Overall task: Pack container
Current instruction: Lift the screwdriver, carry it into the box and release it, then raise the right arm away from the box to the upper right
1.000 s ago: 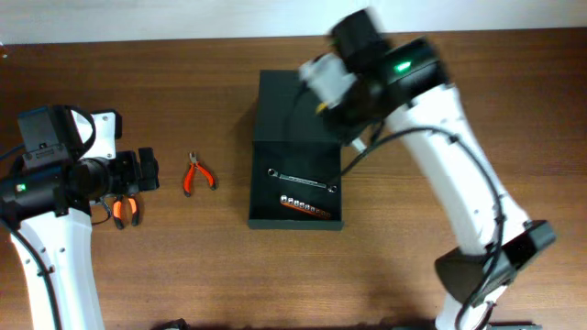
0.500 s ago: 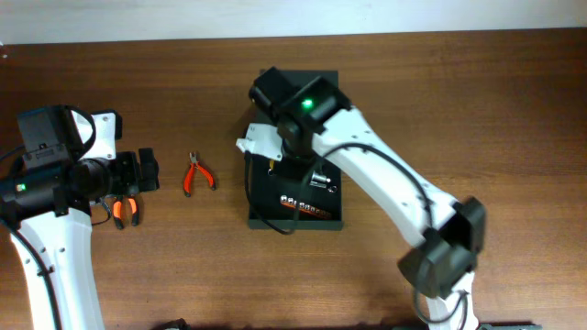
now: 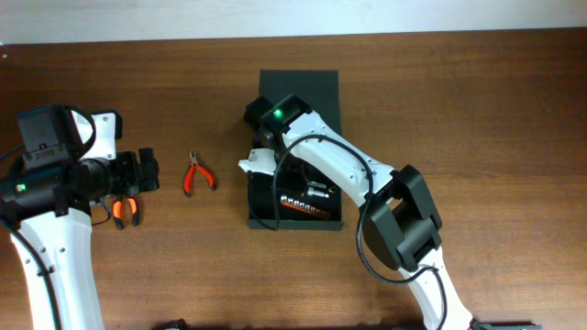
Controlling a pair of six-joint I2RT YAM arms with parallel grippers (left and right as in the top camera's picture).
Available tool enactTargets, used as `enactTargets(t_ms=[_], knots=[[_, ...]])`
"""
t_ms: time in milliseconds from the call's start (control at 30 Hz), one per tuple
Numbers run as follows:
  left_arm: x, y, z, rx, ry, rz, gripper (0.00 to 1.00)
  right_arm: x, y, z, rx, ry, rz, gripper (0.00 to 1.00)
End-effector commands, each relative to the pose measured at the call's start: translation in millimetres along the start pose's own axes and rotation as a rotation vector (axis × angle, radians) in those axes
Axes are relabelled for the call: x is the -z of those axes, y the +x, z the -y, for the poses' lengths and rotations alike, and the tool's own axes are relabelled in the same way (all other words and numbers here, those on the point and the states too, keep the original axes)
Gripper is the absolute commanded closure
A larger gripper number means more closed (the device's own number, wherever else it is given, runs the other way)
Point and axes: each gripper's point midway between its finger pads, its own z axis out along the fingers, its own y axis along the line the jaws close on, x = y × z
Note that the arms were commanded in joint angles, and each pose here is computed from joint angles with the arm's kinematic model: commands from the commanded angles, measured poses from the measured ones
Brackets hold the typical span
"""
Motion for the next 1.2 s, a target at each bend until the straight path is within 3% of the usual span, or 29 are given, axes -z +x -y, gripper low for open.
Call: enactTargets(t_ms=[0, 167, 333, 400, 467, 567, 733, 867, 1033, 1167], knots=[[7, -3, 1, -0.015, 0.009, 0.022, 0.01, 0, -1, 0, 0.003, -0.013, 0.012, 0.79], [7, -3, 1, -0.015, 0.009, 0.022, 0.01, 0, -1, 0, -0.001, -0.013, 0.011, 0.46], [6, -3, 2, -0.015, 0.009, 0.020, 0.01, 1, 1, -1, -0.003, -0.015, 0.006, 0.41], [7, -3, 1, -0.015, 0.009, 0.021, 0.01, 6, 3, 0, -0.003, 0.000, 0.003, 0.33], [7, -5, 7, -0.016, 0.042, 0.031, 0.01, 28, 3, 3, -0.002, 0.044, 0.021, 0.15], [8, -7, 15, -0.020, 0.082, 0.039, 0.01, 76, 1, 10, -0.034, 0.110, 0.108, 0.03], [13, -12, 43, -0.128, 0.123, 0.048, 0.01, 180, 32, 39, -0.228, 0.292, 0.289, 0.01], [9, -16, 61, -0.166, 0.007, 0.044, 0.01, 257, 93, 63, -0.485, 0.401, 0.450, 0.01], [-17, -9, 95, -0.164, 0.002, -0.033, 0.01, 297, 180, 78, -0.821, 0.419, 0.560, 0.01], [-66, 2, 98, -0.078, -0.006, -0.185, 0.01, 289, 230, 86, -0.971, 0.308, 0.592, 0.01]])
